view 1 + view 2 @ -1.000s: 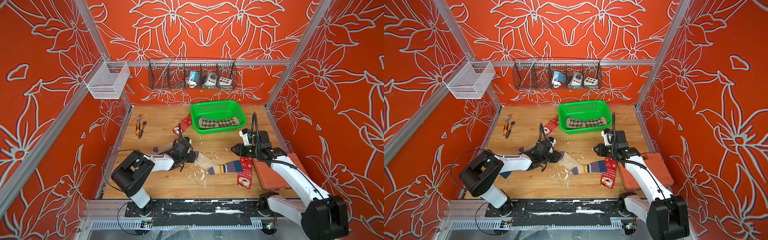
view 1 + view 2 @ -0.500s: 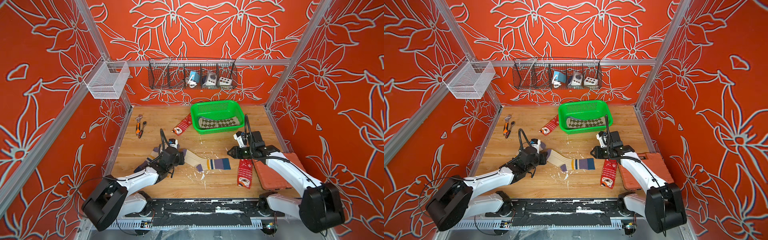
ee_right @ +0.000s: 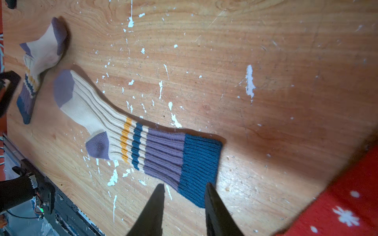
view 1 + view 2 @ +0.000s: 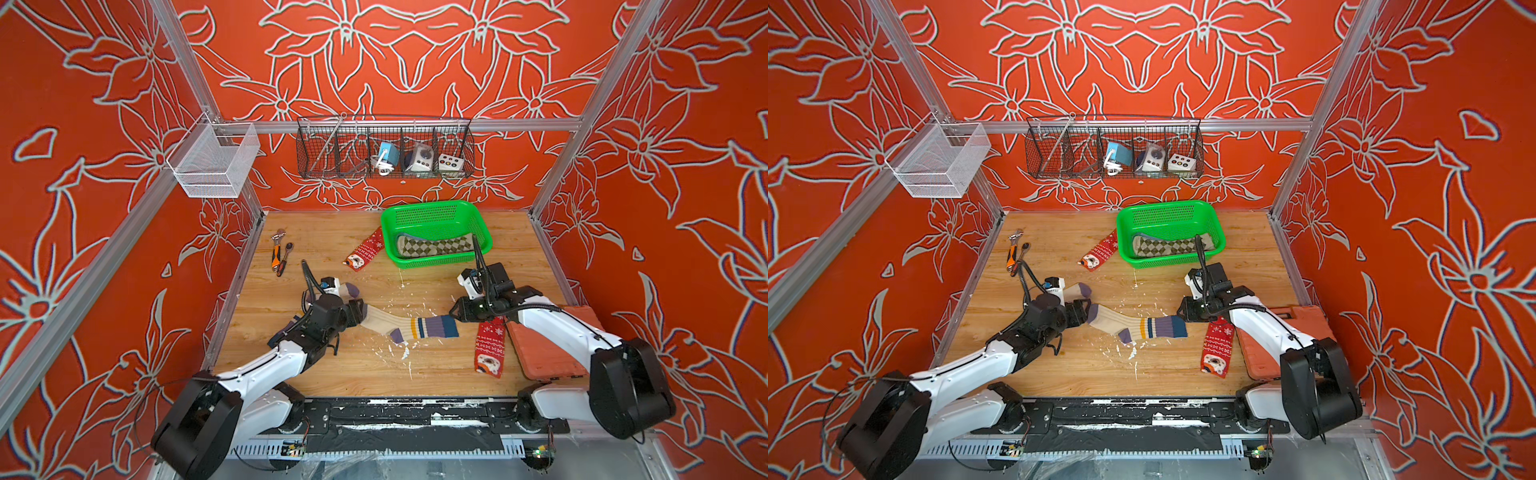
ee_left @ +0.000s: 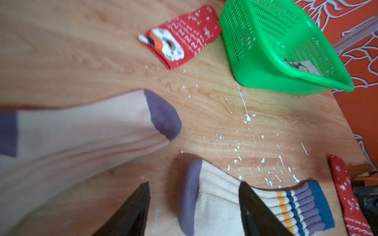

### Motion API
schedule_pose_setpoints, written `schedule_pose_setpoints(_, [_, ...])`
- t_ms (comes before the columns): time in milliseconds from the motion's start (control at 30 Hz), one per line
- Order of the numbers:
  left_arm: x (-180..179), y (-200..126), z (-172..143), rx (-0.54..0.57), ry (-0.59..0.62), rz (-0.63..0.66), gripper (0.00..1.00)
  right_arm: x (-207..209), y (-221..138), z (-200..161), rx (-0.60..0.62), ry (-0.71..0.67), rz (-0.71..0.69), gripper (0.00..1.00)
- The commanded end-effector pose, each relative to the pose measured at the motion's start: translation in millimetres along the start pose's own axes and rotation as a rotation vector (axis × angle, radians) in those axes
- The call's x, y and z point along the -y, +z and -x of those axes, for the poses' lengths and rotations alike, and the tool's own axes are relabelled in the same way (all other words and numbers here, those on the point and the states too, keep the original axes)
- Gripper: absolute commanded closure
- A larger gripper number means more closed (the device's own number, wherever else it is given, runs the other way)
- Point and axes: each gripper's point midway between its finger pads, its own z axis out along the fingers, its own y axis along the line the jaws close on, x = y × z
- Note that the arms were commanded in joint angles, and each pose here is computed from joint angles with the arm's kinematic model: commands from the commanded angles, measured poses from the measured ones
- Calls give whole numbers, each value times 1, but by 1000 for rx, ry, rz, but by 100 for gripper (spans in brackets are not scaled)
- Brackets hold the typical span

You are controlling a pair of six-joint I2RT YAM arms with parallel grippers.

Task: Place the socks together as a pair
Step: Adjust the sock at the center of the board, then pick up the sock from the center of the board.

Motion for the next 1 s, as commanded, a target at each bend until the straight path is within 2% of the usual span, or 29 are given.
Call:
schedule_pose_setpoints(0, [-7, 0, 31, 55, -29, 45, 19, -16, -13, 23, 63, -69, 25, 65])
schedule_pose_setpoints(100, [-18, 10, 53, 61, -43, 84, 18, -23, -21, 31, 96, -104, 42, 65])
schedule_pose_setpoints(200, [-22, 33, 56, -3, -35, 109, 19, -26, -22, 28, 119, -112, 68, 65])
schedule_pose_setpoints(367, [-21, 66, 31, -147, -36, 110, 22, -28, -27, 24, 160, -119, 85, 66])
schedule_pose_setpoints(467, [-23, 75, 12, -202, -6, 128, 27, -27, -27, 22, 175, -117, 84, 67])
schedule_pose_setpoints(733, [-32, 99, -23, -338, 94, 216, 32, -26, -18, 20, 170, -114, 101, 69])
schedule_pose_setpoints(833, [-38, 104, -31, -359, 103, 236, 41, -27, -19, 20, 174, -115, 105, 69])
schedule_pose_setpoints(967, [-39, 105, -32, -365, 115, 242, 66, -27, -20, 21, 183, -119, 106, 70])
